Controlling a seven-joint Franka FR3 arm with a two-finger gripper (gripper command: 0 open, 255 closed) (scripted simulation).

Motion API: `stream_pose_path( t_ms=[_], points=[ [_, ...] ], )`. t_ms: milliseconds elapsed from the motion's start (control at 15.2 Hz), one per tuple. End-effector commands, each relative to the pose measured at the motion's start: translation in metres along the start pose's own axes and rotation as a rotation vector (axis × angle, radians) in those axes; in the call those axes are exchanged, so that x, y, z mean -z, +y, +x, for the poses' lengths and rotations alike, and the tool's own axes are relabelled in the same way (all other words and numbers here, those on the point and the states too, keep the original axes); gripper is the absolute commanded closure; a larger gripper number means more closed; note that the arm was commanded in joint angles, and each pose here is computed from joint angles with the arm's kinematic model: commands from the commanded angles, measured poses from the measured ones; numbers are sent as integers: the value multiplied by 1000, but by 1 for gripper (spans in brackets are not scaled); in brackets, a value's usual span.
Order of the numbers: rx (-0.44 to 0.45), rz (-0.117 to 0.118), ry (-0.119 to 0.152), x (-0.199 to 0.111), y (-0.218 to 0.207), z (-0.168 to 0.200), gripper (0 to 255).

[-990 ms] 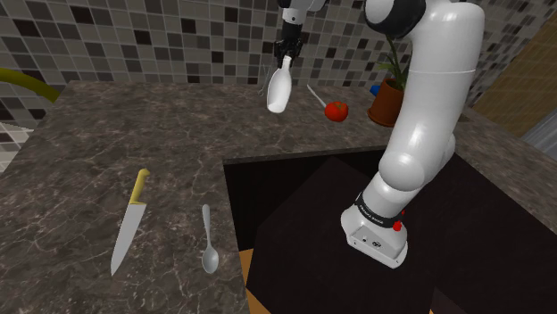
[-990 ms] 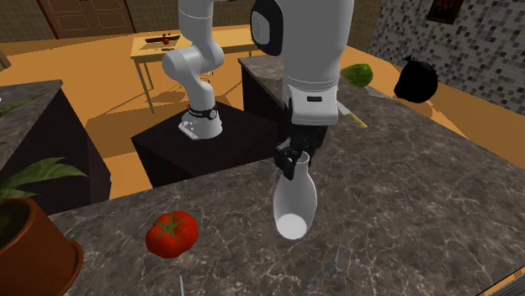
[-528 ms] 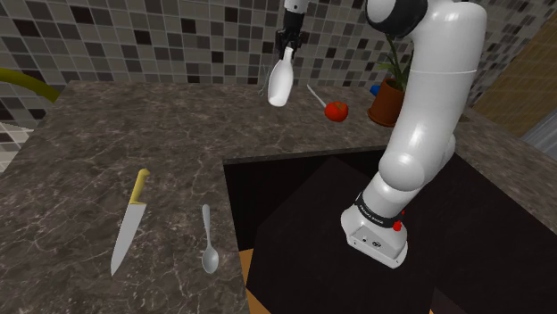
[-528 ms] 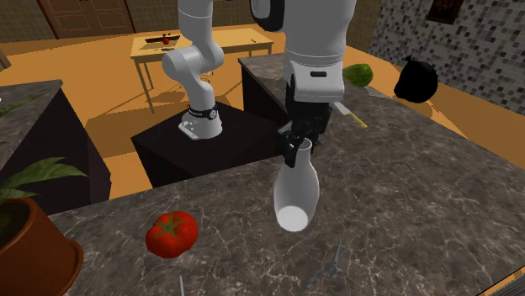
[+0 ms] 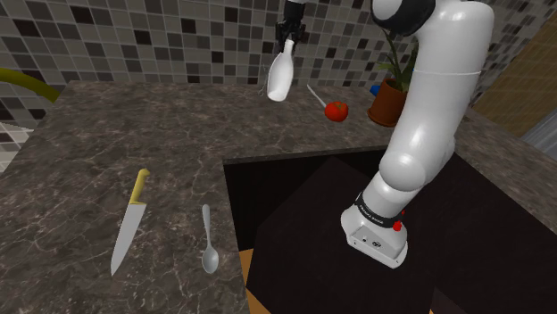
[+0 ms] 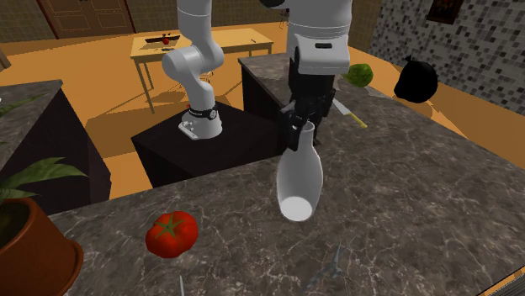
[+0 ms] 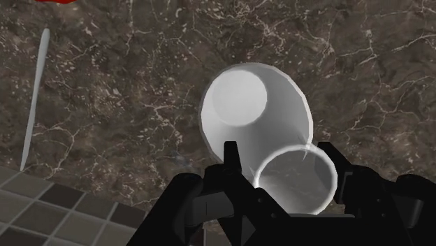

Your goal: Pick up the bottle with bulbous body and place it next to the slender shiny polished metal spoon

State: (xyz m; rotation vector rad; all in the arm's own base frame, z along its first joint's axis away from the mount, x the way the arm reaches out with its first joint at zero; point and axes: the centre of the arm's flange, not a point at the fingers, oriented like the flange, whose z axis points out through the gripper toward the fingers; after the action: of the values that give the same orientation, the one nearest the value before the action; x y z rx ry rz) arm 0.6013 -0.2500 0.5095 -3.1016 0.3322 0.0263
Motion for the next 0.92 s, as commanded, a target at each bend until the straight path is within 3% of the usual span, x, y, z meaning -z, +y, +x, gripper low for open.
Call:
stream_pose_path(
  t_ms=[0,858],
  points=[
    [0,0,0,1,-23,-9,255],
    [0,0,0,-3,-180,-80,255]
  ],
)
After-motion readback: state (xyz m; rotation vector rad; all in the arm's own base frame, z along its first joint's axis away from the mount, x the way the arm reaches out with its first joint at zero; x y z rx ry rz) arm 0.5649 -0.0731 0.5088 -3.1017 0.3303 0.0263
